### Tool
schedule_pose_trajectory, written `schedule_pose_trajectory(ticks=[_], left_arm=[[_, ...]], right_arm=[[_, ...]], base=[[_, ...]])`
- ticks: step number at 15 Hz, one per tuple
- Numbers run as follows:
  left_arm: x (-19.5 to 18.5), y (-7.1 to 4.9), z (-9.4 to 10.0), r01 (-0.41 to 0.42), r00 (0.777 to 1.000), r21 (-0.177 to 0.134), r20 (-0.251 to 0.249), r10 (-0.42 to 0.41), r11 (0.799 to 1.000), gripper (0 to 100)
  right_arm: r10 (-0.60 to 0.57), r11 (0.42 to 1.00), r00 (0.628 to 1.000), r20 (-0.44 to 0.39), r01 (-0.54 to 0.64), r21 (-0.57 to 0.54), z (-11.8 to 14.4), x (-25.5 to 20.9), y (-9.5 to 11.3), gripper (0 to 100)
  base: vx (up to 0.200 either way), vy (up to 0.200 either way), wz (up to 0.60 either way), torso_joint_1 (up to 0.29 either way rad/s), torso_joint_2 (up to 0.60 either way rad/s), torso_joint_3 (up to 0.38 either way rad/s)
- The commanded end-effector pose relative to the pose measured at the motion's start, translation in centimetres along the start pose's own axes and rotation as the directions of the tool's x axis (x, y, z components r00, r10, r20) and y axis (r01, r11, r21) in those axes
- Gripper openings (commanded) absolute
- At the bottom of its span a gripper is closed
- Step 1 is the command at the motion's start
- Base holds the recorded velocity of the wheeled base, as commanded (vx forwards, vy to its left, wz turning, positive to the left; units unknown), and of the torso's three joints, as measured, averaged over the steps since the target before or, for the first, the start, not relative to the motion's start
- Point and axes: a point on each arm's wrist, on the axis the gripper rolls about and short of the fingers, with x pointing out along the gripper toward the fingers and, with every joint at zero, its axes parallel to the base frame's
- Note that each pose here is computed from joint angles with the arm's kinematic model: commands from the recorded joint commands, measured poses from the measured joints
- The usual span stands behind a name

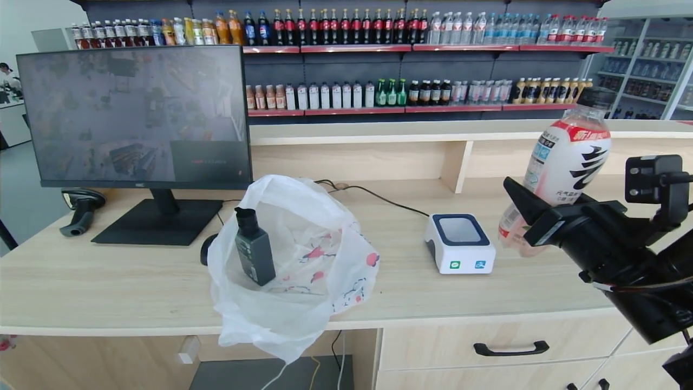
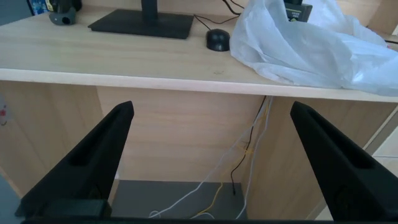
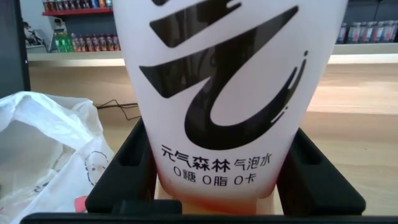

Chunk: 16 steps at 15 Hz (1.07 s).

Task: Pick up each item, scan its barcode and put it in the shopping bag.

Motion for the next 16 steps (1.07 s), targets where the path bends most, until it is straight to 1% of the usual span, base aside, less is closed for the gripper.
schedule_pose_trajectory(ticks=[1,4,6,7,8,9,10,11,13,14,16], left_arm=[[0.0,0.0,0.0,0.0,1.0,0.0,0.002,0.0,1.0,100],[0.0,0.0,0.0,0.0,1.0,0.0,0.002,0.0,1.0,100],[0.0,0.0,0.0,0.0,1.0,0.0,0.002,0.0,1.0,100],[0.0,0.0,0.0,0.0,1.0,0.003,0.003,0.0,1.0,100],[0.0,0.0,0.0,0.0,1.0,0.005,0.002,0.0,1.0,100],[0.0,0.0,0.0,0.0,1.0,0.003,0.002,0.0,1.0,100],[0.0,0.0,0.0,0.0,1.0,0.005,0.002,0.0,1.0,100],[0.0,0.0,0.0,0.0,1.0,0.003,0.002,0.0,1.0,100],[0.0,0.0,0.0,0.0,1.0,0.003,0.002,0.0,1.0,100],[0.0,0.0,0.0,0.0,1.0,0.005,0.002,0.0,1.0,100],[0.0,0.0,0.0,0.0,1.0,0.003,0.002,0.0,1.0,100]], right_arm=[[0.001,1.0,1.0,-0.008,-0.001,-0.001,-0.3,0.2,0.1,0],[0.006,1.0,1.0,-0.009,-0.006,0.002,-0.5,0.6,0.3,0],[0.011,1.0,1.0,0.016,-0.011,0.004,-0.3,1.7,0.6,0],[0.025,1.0,0.999,0.032,-0.025,-0.006,-0.2,2.4,0.7,0],[0.05,0.998,0.998,0.027,-0.049,-0.029,-0.6,2.9,0.8,0],[0.074,0.995,0.997,0.023,-0.073,-0.066,-0.9,3.3,0.8,0],[0.12,0.984,0.992,0.028,-0.115,-0.134,-0.8,3.4,0.9,0],[0.138,0.977,0.989,0.048,-0.128,-0.172,-0.6,3.9,1.1,0],[0.142,0.958,0.986,0.088,-0.115,-0.262,0.1,4.9,1.2,0],[0.173,0.929,0.978,0.119,-0.122,-0.348,0.6,5.3,1.5,0],[0.265,0.872,0.949,0.173,-0.159,-0.463,1.6,6.1,2.6,0]], base=[[0.0,0.0,0.0,0.0,0.0,0.0],[0.0,0.0,0.0,0.0,0.0,0.0],[0.0,0.0,0.0,0.0,0.0,0.0],[0.0,0.0,0.0,0.0,0.0,0.0],[0.0,0.0,0.0,0.0,0.0,0.0],[0.0,0.0,0.0,0.0,0.0,0.0],[0.0,0.0,0.0,0.0,0.0,0.0],[0.0,0.0,0.0,0.0,0.0,0.0],[0.0,0.0,0.0,0.0,0.0,0.0],[0.0,0.0,0.0,0.0,0.0,0.0],[0.0,0.0,0.0,0.0,0.0,0.0]])
